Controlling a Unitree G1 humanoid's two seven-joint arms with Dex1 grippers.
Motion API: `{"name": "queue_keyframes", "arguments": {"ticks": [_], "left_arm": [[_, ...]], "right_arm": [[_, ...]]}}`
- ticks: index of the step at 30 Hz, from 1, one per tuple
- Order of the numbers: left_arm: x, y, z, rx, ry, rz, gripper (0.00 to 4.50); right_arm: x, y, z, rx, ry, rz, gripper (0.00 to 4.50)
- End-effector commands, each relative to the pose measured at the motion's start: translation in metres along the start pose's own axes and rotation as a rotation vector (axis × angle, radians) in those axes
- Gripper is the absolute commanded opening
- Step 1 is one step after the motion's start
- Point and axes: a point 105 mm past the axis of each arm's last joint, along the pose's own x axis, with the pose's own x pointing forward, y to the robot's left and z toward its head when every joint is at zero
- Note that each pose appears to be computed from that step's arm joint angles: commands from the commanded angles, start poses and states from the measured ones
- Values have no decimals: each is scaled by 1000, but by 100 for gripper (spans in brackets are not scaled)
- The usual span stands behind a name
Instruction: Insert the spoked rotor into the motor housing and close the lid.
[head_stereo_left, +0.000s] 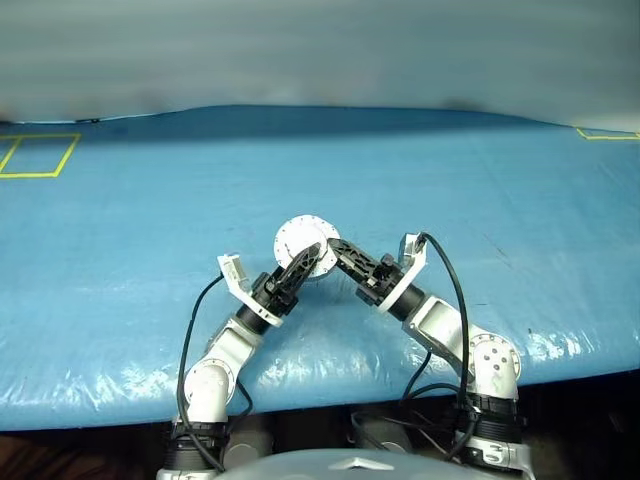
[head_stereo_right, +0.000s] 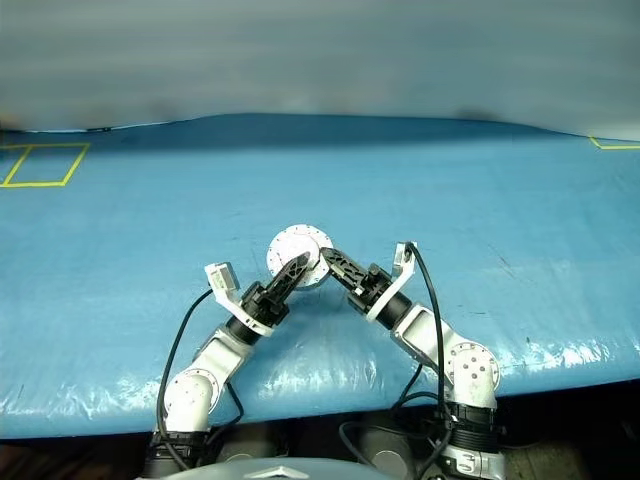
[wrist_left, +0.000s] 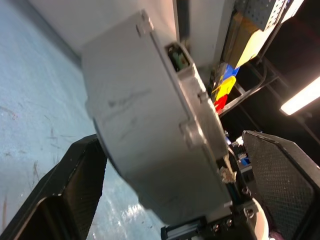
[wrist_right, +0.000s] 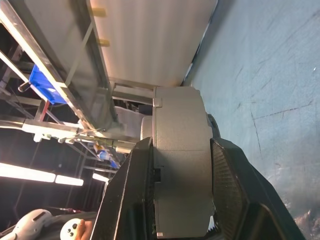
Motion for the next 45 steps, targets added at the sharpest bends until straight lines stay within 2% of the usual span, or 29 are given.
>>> {"name": "queue_keyframes", "arguments": {"ticks": [1,3,4,6,9,10,21,22,24,30,34,37,42,45], "left_arm": [[8,-10,3,-30,-39,-47,447],[9,-9,4,-37,-61,-40,447],[10,-8,4,-47,-74,-36,431],[10,-9,4,-60,-87,-44,389],[10,-8,4,-76,-100,-32,301],[9,-8,4,-86,-106,-28,293],[8,-3,3,-112,-86,9,282],[8,-2,4,-110,-92,17,282],[8,0,5,-107,-101,33,282],[6,14,18,-76,-175,122,282],[7,34,32,-23,-251,261,282],[9,50,50,37,-329,385,282],[20,72,81,42,-439,542,282],[26,82,88,37,-442,603,282]], "right_arm": [[3,30,-2,-23,12,140,119],[4,31,-3,-22,9,140,119],[4,31,-2,-22,8,139,119],[4,30,-2,-21,6,134,119],[5,31,-1,-23,-6,132,119],[6,31,0,-24,-10,132,119],[9,29,-2,-55,-11,102,119],[9,25,-1,-69,-13,79,176],[9,21,0,-85,-15,57,223],[8,18,9,-161,-69,13,421],[6,3,28,-244,-162,-85,421],[2,-6,35,-304,-179,-144,421],[-3,-8,41,-345,-191,-155,421],[-4,-7,42,-359,-193,-154,421]]}}
